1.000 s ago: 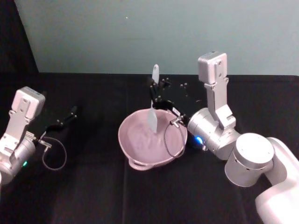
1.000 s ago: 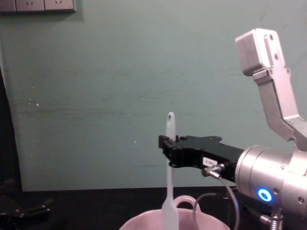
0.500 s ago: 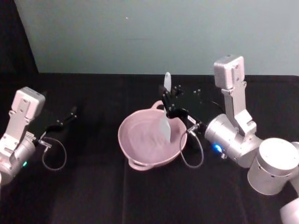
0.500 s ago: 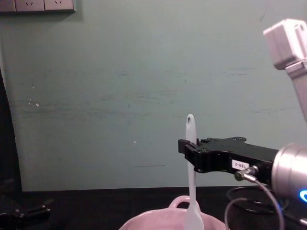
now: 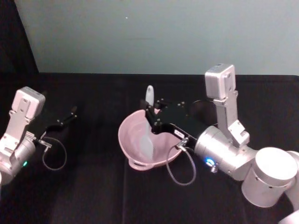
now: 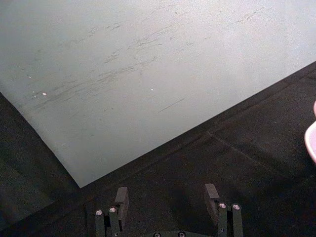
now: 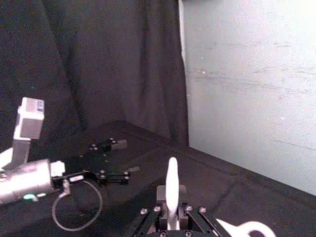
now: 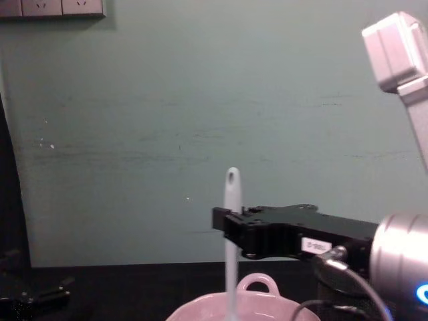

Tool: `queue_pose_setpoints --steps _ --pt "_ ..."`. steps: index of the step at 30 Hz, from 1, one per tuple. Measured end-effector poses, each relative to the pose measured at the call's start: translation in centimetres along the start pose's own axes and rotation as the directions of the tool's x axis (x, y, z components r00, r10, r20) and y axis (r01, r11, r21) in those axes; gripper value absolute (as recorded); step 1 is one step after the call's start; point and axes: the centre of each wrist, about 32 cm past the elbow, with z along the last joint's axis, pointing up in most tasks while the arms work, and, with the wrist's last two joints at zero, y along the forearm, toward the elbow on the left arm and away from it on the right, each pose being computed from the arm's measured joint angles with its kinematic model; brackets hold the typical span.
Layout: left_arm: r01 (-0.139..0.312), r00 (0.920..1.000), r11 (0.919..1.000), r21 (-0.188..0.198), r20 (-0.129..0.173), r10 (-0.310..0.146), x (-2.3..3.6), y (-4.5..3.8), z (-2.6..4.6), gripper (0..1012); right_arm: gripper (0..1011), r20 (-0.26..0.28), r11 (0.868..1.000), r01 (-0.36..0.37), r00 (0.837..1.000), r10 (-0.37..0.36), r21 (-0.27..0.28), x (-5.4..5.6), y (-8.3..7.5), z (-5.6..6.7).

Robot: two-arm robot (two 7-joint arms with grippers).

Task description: Use the one hand to pick up the spoon and stir the clear water in the bowl.

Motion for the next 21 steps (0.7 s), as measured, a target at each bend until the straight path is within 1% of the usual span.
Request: queue_pose_setpoints --steps 1,4,9,10,13,17,21 --pt "0.0 1.0 1.0 0.0 0.0 0.0 0.0 0.0 0.0 1011 113 -0.008 1.0 -0.008 1.0 0.008 0.005 -0.2 0.4 -0.1" --pt "0.0 1.0 1.0 0.0 0.0 0.0 0.0 0.0 0.0 1011 113 -0.018 1.0 -0.012 1.0 0.013 0.011 -0.3 1.0 -0.3" --pt "0.0 1.0 1.0 0.0 0.0 0.0 0.0 0.0 0.0 1011 113 -0.049 1.0 0.005 0.999 -0.004 0.01 -0.2 2.6 -0.7" --pt "0.0 1.0 1.0 0.0 0.0 0.0 0.0 0.0 0.0 1011 113 -0.049 1.0 0.005 0.999 -0.004 0.01 -0.2 2.6 -0.7" --pt "0.0 1.0 1.0 0.0 0.0 0.0 0.0 0.0 0.0 1011 113 -0.06 0.999 0.033 0.998 -0.032 0.026 0.2 3.8 -1.1" --pt "0.0 1.0 1.0 0.0 0.0 0.0 0.0 0.0 0.0 1011 113 -0.059 0.997 0.062 0.996 -0.059 0.038 0.6 4.6 -1.3" --pt "0.0 1.0 1.0 0.0 0.0 0.0 0.0 0.0 0.0 1011 113 -0.051 0.993 0.109 0.993 -0.106 0.052 1.3 5.4 -1.7"
